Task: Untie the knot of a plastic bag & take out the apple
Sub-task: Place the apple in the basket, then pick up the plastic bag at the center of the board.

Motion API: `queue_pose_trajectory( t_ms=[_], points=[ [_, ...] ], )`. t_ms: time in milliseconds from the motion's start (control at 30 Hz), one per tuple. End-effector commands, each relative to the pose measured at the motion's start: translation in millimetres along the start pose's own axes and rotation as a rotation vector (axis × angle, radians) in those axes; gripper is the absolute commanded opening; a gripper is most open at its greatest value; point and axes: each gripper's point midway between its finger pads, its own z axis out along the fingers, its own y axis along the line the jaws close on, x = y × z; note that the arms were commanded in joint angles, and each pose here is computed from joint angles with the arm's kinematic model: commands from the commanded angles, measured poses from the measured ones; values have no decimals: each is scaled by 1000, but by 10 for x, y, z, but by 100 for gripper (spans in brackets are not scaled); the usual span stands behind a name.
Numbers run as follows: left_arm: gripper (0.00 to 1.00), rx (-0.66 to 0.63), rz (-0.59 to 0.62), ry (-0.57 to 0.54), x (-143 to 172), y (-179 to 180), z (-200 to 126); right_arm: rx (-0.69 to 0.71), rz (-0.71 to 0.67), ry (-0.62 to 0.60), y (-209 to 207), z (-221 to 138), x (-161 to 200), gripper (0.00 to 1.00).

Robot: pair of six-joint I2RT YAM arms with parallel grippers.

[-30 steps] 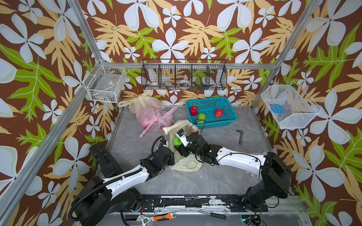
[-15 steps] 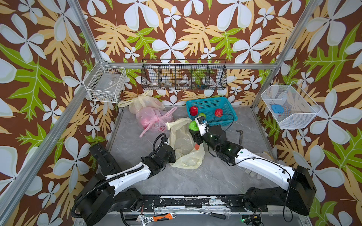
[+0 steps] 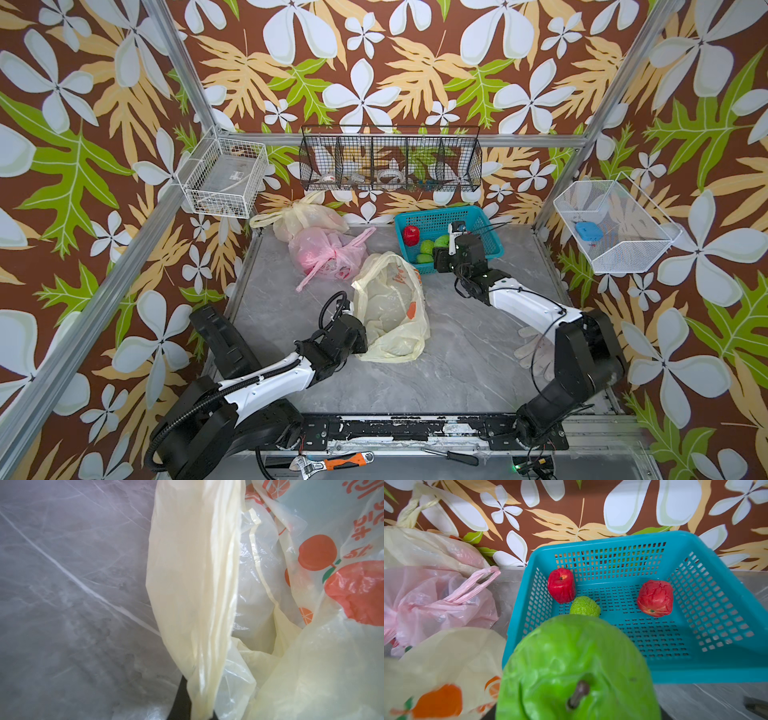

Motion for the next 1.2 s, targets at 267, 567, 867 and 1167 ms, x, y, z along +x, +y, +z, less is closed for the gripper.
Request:
queue_pose_trajectory(
  t_ms=[267, 567, 867, 1167],
  points=[
    [0, -35, -55, -89, -129, 178, -268, -35, 13, 45, 155, 702, 87, 74],
    [0, 24, -72, -76, -64, 111, -250, -83, -11, 95, 249, 696, 117, 85],
    [0, 112, -45, -39, -41, -92, -203, -129, -38, 118, 314, 450, 83, 83],
    [0, 48, 37, -90, -525, -174, -648, -150, -31, 98, 349, 95, 134, 82]
  ],
)
